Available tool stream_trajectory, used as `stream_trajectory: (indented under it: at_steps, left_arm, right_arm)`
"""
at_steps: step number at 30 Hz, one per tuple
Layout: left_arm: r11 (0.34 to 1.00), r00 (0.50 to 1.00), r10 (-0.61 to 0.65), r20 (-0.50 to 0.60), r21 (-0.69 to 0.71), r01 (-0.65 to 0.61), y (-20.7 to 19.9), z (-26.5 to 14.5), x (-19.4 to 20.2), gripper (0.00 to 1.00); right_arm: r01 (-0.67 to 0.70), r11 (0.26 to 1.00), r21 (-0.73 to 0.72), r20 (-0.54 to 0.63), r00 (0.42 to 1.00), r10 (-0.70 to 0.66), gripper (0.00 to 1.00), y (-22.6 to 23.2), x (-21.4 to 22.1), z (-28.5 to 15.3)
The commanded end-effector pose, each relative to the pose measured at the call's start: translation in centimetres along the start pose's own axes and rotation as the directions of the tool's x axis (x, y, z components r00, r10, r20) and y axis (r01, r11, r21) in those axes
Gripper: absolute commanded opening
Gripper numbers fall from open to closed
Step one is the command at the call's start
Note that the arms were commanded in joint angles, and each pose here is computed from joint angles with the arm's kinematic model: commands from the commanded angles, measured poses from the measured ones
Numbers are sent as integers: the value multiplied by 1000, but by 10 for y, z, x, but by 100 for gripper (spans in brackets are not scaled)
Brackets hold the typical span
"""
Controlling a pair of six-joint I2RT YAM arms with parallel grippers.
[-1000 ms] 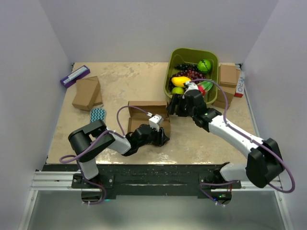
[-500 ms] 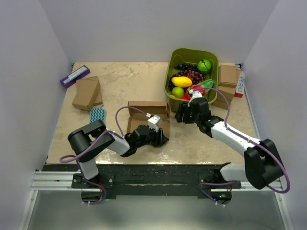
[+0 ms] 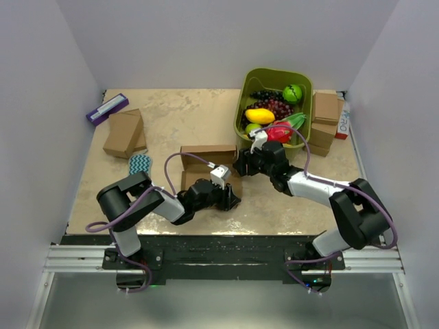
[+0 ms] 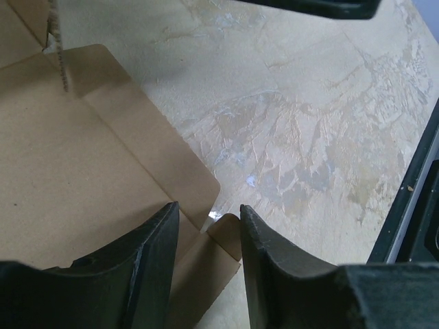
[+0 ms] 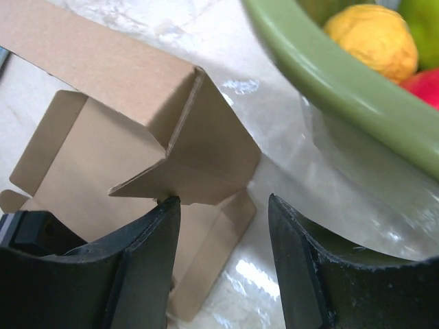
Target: Fold the paper box
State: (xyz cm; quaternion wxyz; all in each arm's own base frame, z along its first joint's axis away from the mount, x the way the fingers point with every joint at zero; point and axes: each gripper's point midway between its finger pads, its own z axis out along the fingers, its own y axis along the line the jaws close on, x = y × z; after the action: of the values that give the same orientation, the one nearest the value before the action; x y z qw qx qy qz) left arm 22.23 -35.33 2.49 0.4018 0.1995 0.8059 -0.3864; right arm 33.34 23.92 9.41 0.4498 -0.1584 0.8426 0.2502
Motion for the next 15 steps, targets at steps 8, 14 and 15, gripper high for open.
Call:
stream_trajectory:
  at_steps: [8,14,15]
  left_arm:
    - [998,985,-12,-171,-67,1,26,-19,56,44]
    - [998,984,-14,-176,-67,2,27,-21,58,44]
    - [998,984,-16,-177,-68,4,27,-21,58,44]
  right_arm:
    - [51,999,-7,152,987,-49,54,-2,-38,34]
    - [60,998,6,210,976,-60,49,-4,-51,42]
    - [61,998,7,210,976,-62,47,-5,-50,43]
